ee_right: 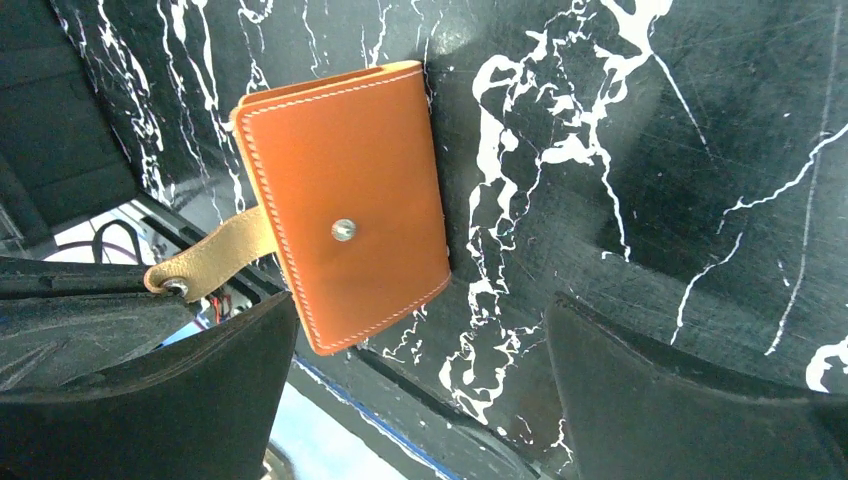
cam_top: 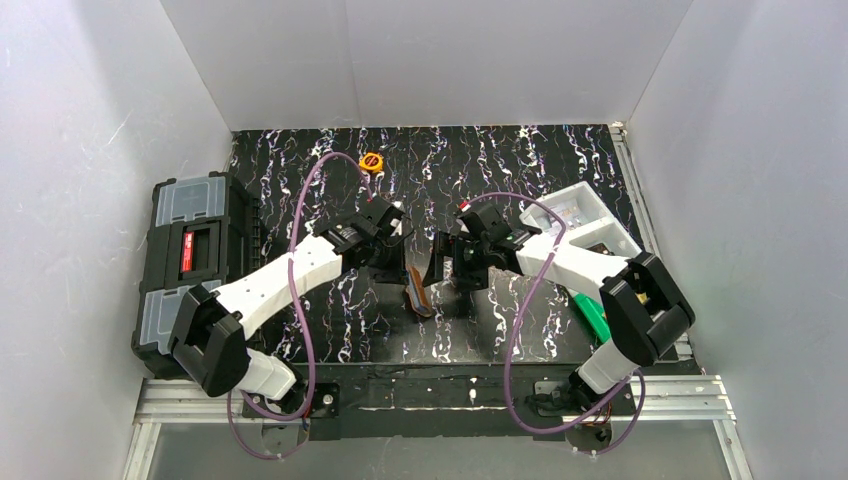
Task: Take the credit cards out of the card holder
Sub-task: Open the card holder at the center of the board.
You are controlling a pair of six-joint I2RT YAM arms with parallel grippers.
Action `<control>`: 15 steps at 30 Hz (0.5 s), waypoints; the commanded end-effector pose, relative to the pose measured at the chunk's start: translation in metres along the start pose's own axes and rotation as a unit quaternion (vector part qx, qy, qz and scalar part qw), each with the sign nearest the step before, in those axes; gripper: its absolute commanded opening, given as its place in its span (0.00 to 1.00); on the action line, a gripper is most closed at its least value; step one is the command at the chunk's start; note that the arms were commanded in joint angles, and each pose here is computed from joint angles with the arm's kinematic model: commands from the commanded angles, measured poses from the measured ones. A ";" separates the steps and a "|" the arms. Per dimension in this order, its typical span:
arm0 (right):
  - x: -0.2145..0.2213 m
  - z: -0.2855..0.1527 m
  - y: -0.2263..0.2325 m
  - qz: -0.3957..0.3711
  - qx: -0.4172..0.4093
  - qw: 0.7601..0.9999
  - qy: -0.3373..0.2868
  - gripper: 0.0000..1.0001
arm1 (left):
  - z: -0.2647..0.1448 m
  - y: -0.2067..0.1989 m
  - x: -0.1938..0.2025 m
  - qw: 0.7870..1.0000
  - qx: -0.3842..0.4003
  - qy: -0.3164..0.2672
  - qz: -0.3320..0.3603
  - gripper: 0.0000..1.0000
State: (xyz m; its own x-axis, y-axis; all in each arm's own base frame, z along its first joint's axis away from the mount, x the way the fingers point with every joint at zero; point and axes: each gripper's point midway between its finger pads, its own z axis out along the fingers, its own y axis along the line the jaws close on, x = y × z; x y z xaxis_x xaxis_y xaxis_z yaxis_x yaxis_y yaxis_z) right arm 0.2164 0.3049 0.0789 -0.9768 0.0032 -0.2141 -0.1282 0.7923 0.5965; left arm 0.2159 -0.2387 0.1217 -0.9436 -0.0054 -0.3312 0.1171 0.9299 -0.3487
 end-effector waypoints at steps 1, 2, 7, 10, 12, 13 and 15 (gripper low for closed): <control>-0.007 -0.015 0.002 -0.012 0.008 0.999 -0.033 1.00 | -0.017 -0.018 -0.015 0.999 0.029 -0.019 0.002 0.00; -0.008 -0.016 0.001 -0.013 0.010 0.999 -0.035 1.00 | -0.018 -0.020 -0.017 0.999 0.032 -0.021 0.001 0.00; -0.009 -0.019 -0.004 -0.011 0.020 0.999 -0.042 1.00 | -0.020 -0.019 -0.020 0.999 0.027 -0.024 0.003 0.00; -0.007 -0.018 -0.013 -0.004 0.032 0.999 -0.039 1.00 | -0.011 0.000 -0.007 1.000 -0.014 -0.003 -0.004 0.00; -0.005 -0.017 -0.014 -0.003 0.031 0.999 -0.035 1.00 | -0.011 0.012 -0.001 0.999 -0.042 0.004 -0.008 0.00; -0.005 -0.016 -0.013 -0.003 0.030 0.999 -0.032 1.00 | -0.012 0.020 -0.001 0.998 -0.062 0.002 -0.008 0.00; -0.004 -0.015 -0.012 -0.003 0.027 0.999 -0.028 1.00 | -0.016 0.037 0.000 0.995 -0.102 -0.002 -0.008 0.00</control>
State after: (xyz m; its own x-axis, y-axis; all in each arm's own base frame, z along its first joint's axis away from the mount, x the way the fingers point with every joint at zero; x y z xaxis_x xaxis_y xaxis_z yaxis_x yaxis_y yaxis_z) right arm 0.2191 0.2873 0.0816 -0.9667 0.0398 -0.2527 -0.1101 0.8270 0.5513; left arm 0.2220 -0.2361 0.1321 -0.9381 -0.0172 -0.3460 0.1028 0.9399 -0.3255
